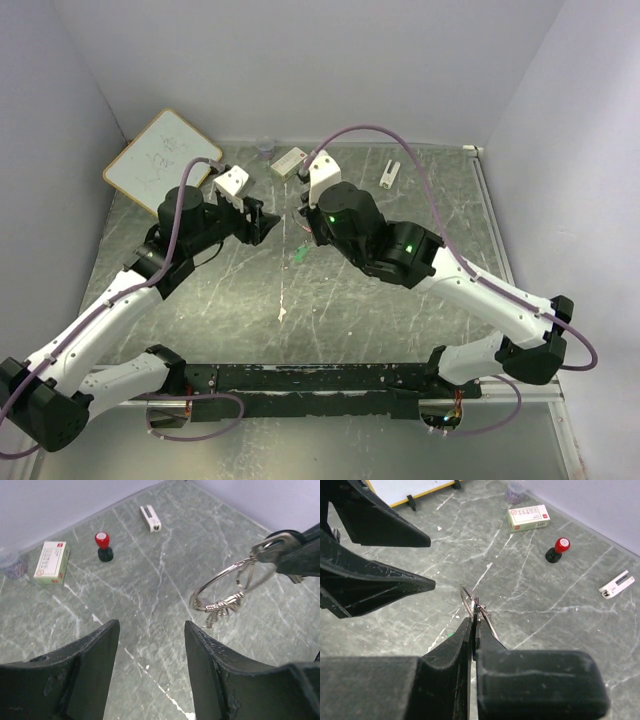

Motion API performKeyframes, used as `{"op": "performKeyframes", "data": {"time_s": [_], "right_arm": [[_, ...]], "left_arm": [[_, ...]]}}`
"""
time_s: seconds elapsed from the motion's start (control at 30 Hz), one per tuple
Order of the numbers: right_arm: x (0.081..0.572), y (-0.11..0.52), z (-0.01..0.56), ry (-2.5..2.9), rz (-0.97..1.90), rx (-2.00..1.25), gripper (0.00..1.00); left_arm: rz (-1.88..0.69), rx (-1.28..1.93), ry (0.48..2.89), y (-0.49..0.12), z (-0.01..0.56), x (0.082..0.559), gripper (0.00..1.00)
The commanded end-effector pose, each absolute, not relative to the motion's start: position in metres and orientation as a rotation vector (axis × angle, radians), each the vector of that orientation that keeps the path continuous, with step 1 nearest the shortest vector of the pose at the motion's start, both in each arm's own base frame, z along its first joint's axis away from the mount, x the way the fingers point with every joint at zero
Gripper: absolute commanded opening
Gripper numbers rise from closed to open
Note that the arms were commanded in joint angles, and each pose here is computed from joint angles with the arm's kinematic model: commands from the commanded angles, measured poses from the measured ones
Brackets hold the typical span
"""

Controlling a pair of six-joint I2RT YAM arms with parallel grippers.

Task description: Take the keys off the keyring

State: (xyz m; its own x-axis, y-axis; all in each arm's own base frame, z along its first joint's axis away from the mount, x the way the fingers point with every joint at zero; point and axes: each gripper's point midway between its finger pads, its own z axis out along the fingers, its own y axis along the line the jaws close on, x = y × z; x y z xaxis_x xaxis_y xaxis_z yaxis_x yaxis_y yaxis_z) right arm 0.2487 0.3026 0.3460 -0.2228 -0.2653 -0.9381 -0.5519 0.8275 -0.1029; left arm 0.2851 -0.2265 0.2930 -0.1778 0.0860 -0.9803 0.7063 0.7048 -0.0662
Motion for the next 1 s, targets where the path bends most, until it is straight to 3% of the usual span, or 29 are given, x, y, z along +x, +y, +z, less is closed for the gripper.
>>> {"op": "performKeyframes", "data": {"time_s": [0.0, 0.43, 0.63, 0.8, 0.97], "right_arm": [[0.247, 0.297, 0.352, 1.88, 0.261, -0.613, 0.0], [0.242, 0.308, 0.361, 1.813, 0.327, -0.63, 0.0], [0.245, 0.309, 0.368, 1.777, 0.338, -0.618, 0.0], [0.247, 0.303, 0.38, 1.739, 0.334, -0.584, 0.0], [0.246, 0.298, 0.387, 1.711, 0.344, -0.558, 0.0]], "left_arm": [[-0.748, 0.639, 1.472, -0.242, 0.335, 0.275, 0.64], [-0.871, 0.749, 1.333, -0.264, 0.341, 0.262, 0.7], [-0.947, 0.78, 1.324, -0.273, 0.331, 0.255, 0.66], [-1.002, 0.823, 1.347, -0.282, 0.318, 0.253, 0.52], [-0.996, 0.822, 1.358, -0.283, 0.315, 0.255, 0.21]]}}
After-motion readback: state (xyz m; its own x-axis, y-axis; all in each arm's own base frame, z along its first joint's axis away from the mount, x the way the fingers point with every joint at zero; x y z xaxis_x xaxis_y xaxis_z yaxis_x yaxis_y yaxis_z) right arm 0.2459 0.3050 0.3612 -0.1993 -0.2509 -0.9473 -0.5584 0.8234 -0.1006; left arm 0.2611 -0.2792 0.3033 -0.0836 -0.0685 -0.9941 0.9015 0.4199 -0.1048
